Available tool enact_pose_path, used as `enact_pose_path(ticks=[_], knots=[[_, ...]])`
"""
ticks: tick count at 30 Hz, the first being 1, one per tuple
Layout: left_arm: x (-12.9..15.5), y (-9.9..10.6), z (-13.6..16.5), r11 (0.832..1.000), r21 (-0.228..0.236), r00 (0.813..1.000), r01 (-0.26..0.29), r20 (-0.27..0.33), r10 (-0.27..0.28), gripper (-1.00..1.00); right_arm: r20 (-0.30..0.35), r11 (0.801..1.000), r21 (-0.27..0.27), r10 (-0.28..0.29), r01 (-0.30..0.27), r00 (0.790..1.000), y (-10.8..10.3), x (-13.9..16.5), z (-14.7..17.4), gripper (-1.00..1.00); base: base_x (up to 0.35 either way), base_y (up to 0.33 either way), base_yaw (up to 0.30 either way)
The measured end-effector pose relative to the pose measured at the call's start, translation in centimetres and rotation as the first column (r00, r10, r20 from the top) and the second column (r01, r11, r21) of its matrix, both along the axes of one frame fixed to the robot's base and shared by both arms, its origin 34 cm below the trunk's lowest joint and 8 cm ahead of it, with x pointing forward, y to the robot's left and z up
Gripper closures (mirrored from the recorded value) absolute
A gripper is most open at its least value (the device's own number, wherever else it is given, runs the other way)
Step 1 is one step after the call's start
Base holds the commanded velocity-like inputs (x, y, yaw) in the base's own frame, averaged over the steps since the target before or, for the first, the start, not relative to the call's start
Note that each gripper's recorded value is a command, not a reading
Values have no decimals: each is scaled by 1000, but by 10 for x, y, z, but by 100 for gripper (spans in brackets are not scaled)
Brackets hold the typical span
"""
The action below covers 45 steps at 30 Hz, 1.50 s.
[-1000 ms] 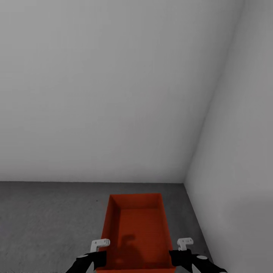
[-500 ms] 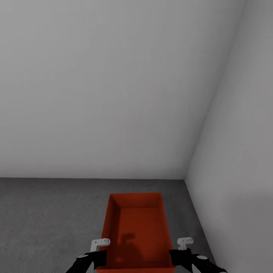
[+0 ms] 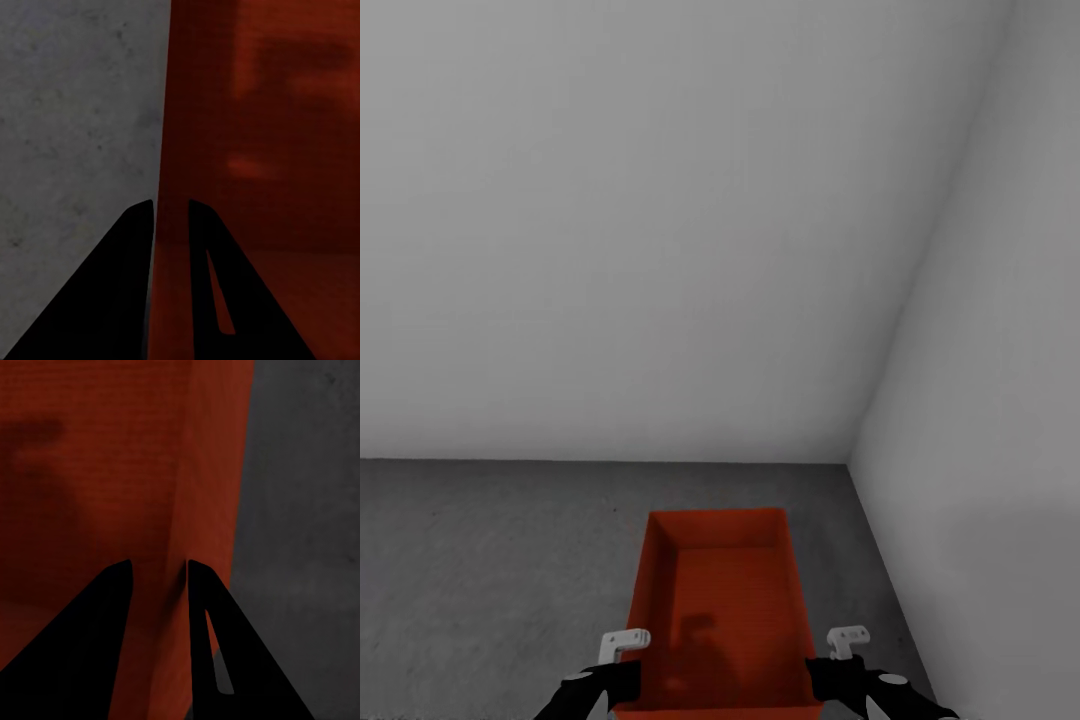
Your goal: Move the two storage containers from the living room to the garage. In the garage, place one container on the floor and stack the other container on top of it (either order is fine).
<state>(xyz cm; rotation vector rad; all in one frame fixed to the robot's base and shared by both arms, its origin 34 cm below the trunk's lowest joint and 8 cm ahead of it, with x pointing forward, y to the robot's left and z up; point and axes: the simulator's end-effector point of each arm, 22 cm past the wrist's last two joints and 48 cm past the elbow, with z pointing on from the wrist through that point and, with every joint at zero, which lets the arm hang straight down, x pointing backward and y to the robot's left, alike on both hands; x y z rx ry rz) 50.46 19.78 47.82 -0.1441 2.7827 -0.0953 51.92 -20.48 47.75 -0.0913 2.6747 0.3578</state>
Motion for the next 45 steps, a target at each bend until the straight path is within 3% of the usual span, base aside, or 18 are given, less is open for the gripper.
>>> enact_pose_path(ticks=[45], knots=[[-5, 0, -57, 1000, 1, 1000, -1, 6, 1, 100, 7, 1000, -2, 0, 0, 1000, 0, -4, -57, 100, 0, 0, 0]])
